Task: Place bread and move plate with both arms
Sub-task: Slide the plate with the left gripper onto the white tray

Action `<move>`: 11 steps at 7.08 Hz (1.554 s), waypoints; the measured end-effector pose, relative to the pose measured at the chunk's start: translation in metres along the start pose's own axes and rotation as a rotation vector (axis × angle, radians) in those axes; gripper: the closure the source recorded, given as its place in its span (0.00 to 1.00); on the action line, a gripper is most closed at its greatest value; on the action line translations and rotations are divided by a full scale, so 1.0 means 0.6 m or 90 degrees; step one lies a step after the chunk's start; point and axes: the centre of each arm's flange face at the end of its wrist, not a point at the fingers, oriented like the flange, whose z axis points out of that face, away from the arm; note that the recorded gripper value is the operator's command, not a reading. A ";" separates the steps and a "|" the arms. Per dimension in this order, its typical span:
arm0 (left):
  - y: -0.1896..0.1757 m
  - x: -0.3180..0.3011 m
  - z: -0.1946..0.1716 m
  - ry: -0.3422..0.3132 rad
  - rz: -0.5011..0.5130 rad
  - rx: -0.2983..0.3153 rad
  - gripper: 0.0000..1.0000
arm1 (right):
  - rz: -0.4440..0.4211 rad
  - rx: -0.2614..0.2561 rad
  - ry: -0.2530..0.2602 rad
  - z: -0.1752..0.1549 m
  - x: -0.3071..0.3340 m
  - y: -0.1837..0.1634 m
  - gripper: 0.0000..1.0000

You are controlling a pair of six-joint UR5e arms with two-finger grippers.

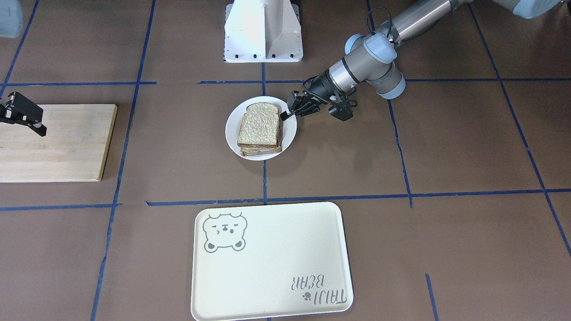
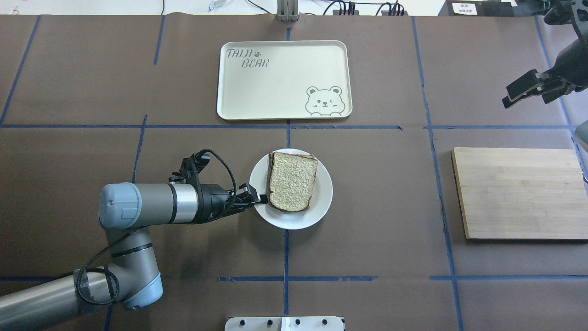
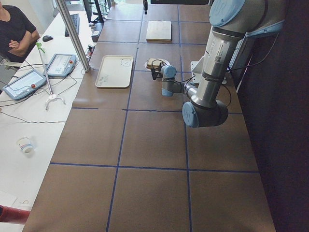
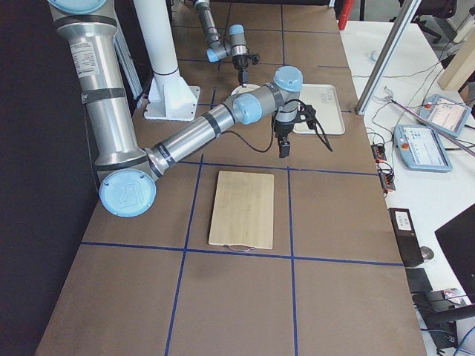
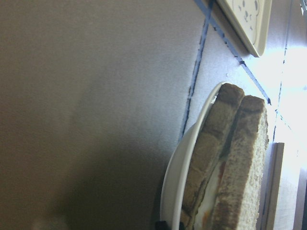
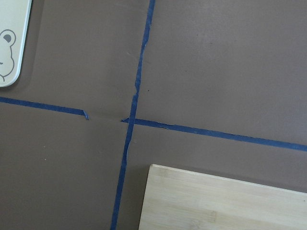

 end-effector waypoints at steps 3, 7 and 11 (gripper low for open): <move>-0.028 0.060 0.001 0.036 -0.039 0.021 1.00 | 0.005 0.001 0.001 -0.006 0.025 0.005 0.00; -0.215 0.159 0.065 -0.011 -0.166 0.167 1.00 | 0.019 -0.004 -0.001 -0.020 0.132 0.038 0.00; -0.337 0.187 0.152 -0.019 -0.359 0.323 0.98 | 0.060 0.009 -0.007 -0.046 0.195 0.059 0.00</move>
